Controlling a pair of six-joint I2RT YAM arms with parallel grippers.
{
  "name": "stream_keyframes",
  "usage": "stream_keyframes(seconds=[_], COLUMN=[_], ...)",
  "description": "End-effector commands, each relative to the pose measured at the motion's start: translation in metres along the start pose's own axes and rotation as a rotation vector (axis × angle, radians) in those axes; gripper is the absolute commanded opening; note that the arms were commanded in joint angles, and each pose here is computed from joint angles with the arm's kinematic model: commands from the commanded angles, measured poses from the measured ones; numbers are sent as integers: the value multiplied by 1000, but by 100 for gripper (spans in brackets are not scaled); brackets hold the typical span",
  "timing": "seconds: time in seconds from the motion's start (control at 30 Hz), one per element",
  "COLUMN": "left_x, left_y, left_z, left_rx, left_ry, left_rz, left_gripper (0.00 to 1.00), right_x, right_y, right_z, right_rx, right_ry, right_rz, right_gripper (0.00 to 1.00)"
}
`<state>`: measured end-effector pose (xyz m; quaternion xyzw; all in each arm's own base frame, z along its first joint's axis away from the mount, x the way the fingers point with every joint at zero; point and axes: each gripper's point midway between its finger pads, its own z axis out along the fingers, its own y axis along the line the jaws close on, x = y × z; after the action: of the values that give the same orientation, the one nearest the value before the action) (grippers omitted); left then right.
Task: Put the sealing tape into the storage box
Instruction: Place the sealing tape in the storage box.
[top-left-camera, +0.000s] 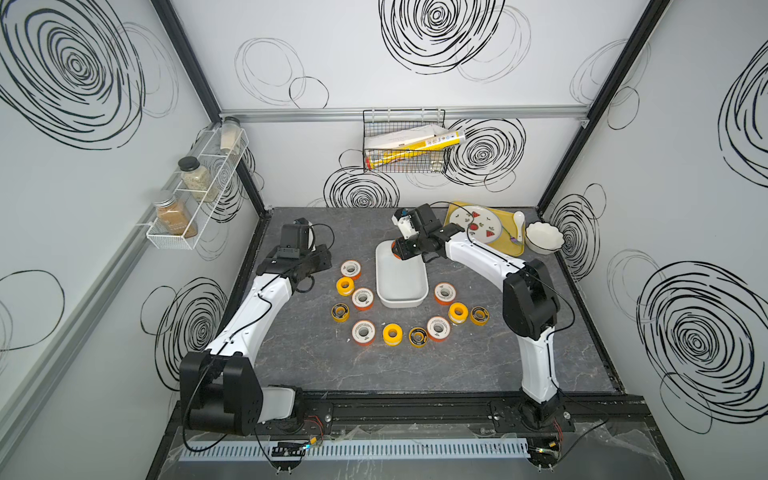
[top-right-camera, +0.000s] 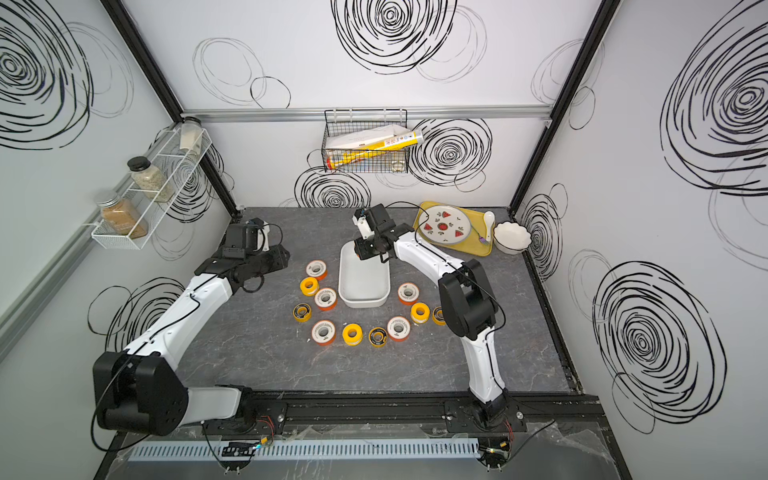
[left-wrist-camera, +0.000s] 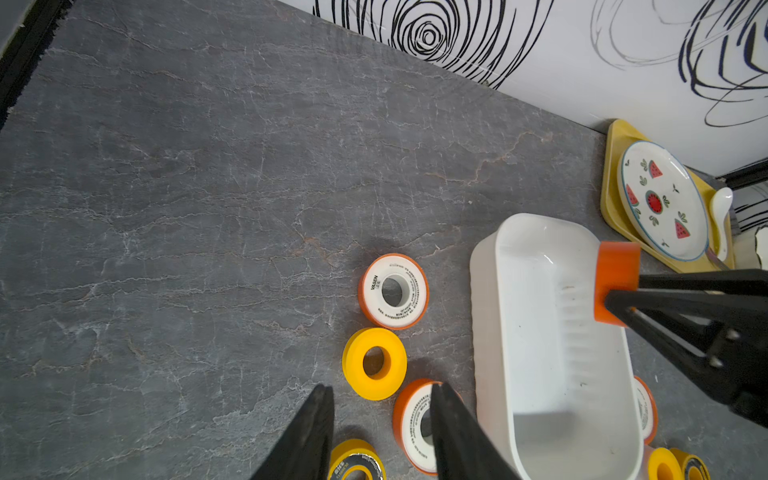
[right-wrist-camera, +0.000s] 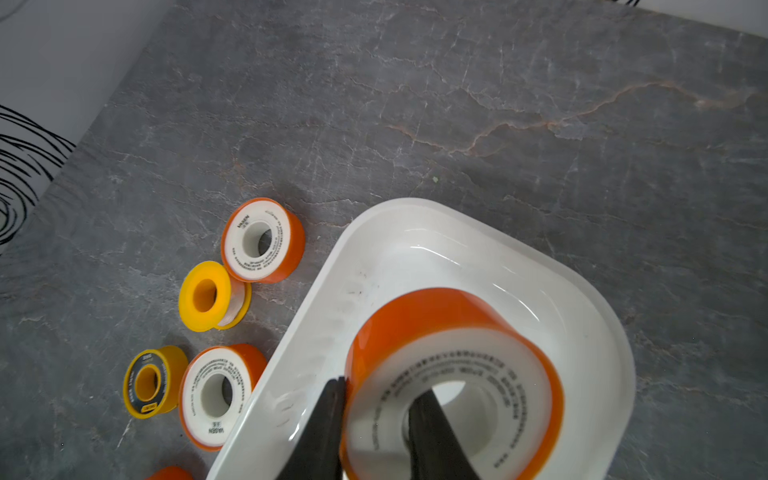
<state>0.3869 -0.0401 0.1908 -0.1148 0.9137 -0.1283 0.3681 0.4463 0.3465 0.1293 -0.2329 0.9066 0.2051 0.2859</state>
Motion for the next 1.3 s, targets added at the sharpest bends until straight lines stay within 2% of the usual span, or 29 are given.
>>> stream_keyframes(seconds=[0.0, 0.27, 1.27], left_x=[-5, -3, 1], left_y=[1, 1, 2], left_z=[3, 5, 10], left_rx=[13, 17, 16], left_ry=[-18, -10, 15], left_rz=[-11, -13, -13], left_gripper=[45, 46, 46], right_x=[4, 11, 30], right_y=[-10, -24, -49], right_z=[6, 27, 60], right_rx=[74, 143, 256], right_ry=[34, 76, 148], right_rz=[-6, -5, 48], right_gripper=[19, 19, 23])
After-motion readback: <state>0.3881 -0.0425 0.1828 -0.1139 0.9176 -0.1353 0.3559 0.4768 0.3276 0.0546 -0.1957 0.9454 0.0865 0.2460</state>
